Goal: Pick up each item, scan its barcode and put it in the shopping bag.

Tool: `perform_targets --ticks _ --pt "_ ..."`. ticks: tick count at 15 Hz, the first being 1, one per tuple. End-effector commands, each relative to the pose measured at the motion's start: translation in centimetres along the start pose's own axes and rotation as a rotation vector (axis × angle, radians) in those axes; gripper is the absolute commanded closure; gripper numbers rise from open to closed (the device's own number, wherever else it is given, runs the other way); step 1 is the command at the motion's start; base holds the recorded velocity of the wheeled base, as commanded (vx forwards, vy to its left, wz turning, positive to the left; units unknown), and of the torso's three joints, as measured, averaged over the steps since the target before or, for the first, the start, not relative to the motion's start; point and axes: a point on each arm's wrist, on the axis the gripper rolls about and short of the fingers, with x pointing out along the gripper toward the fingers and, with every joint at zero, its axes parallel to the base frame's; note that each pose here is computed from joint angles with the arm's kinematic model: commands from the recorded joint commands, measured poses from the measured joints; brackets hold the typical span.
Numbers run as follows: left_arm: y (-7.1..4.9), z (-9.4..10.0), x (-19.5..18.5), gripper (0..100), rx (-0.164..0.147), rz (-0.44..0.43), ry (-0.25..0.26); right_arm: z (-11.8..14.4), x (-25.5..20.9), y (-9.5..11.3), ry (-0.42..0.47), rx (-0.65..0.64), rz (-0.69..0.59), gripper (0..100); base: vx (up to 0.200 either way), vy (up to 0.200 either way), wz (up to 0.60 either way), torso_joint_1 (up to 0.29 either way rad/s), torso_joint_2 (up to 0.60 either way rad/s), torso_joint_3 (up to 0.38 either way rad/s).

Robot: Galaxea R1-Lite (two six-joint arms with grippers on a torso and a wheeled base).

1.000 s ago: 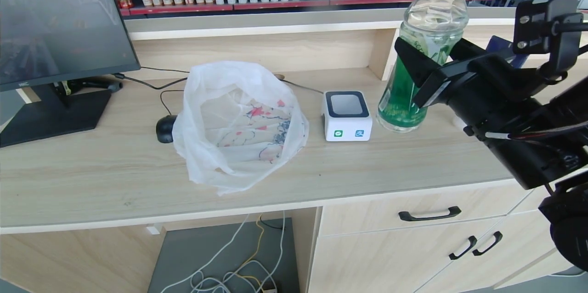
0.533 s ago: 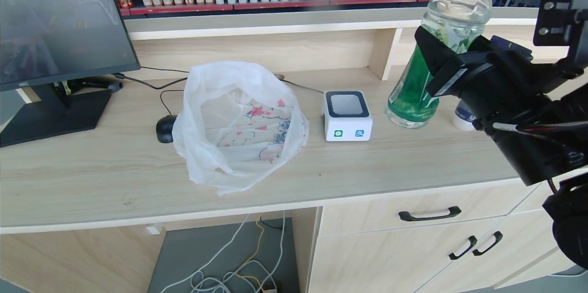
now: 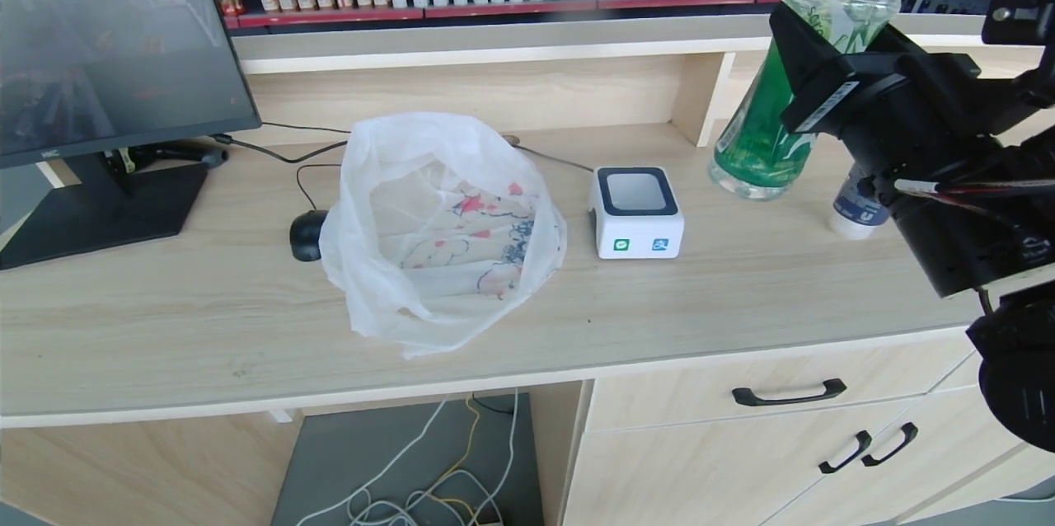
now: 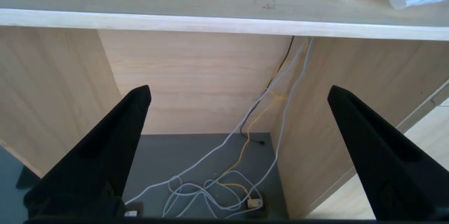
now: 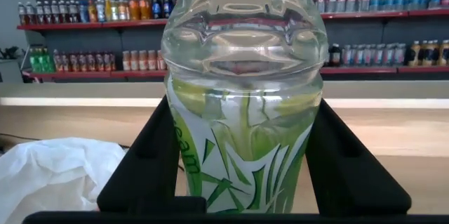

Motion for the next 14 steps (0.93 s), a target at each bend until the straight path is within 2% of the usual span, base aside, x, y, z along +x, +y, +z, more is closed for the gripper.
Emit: perform_targets --ticks 1,4,7,14 --pt "0.0 0.0 0.0 0 -0.001 0.000 0.002 -0.5 0.7 -0.2 -0.004 -0.008 -0.010 100 0.000 0.200 0.00 0.007 0.01 0.002" --pt "0.0 0.0 0.0 0 -0.001 0.000 0.003 -0.5 1.3 -0.2 -0.019 -0.007 -0.017 100 0.000 0.200 0.00 0.002 0.00 0.004" --pt "0.0 0.0 0.0 0 -0.004 0.000 0.003 -1.8 0.8 0.1 0.029 -0.015 -0.002 100 0.000 0.200 0.00 0.007 0.00 0.004" --pt "0.0 0.0 0.0 0 -0.001 0.000 0.000 -3.1 1.5 1.2 0.037 -0.005 0.027 100 0.000 0.200 0.00 0.002 0.00 0.003"
